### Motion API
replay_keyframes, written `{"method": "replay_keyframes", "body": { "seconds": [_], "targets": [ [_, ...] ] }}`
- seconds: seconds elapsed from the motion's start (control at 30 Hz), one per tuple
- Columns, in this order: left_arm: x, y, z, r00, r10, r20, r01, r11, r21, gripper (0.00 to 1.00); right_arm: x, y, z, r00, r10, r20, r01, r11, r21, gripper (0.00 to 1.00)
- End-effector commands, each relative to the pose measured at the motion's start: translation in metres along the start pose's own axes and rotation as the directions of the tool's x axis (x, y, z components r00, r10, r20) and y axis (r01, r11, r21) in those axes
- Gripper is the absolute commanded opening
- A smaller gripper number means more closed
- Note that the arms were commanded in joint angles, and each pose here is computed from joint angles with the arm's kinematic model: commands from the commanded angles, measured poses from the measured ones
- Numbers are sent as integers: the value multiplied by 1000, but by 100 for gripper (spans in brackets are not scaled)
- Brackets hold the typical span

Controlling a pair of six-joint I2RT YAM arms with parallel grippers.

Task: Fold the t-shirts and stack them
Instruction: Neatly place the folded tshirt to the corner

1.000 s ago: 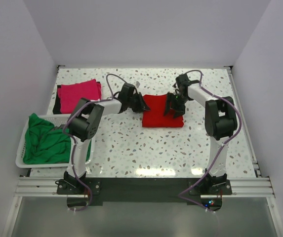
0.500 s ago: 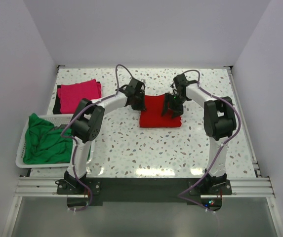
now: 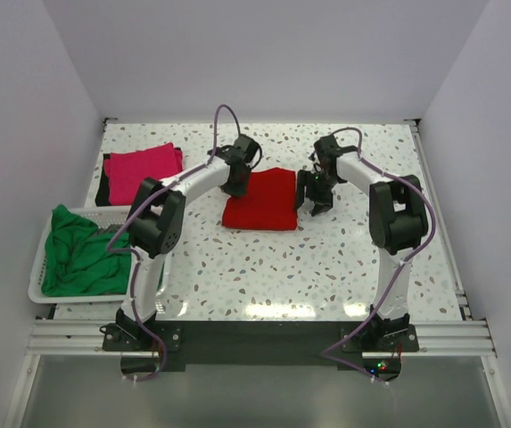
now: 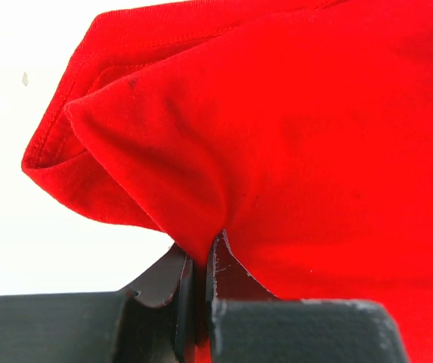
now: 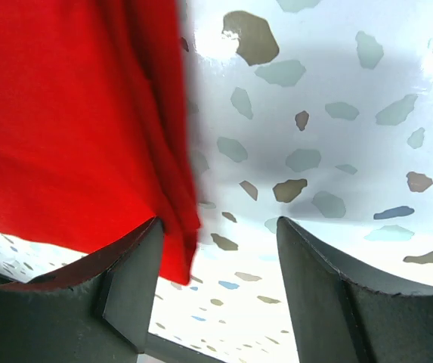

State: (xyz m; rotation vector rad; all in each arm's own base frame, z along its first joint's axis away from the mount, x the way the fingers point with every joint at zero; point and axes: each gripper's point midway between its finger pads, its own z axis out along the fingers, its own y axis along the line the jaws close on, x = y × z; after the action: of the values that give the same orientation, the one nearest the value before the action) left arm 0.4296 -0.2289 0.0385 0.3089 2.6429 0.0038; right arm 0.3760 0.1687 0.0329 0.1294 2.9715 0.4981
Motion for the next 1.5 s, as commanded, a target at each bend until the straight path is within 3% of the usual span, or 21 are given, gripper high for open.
{"method": "replay_keyframes", "body": {
  "seconds": [0.0,0.3,0.77,1.47],
  "targets": [
    [-14,25,-23,997,70,33,-66,992,-110,0,-4,7,-22,998,-27,49,27,1000,-14,65],
    [-14,37,-27,994,109,10,-105,974,-201,0,-3,10,-27,998,-33,56,35,999,-34,65],
    [-60,110,-73,989,143,26,-124,924,-361,0,-3,13,-29,997,-55,47,58,997,-46,65],
    [-98,198,-158,986,57,156,16,904,-428,0,9,7,-30,998,-64,18,64,997,-34,65]
  ]
}}
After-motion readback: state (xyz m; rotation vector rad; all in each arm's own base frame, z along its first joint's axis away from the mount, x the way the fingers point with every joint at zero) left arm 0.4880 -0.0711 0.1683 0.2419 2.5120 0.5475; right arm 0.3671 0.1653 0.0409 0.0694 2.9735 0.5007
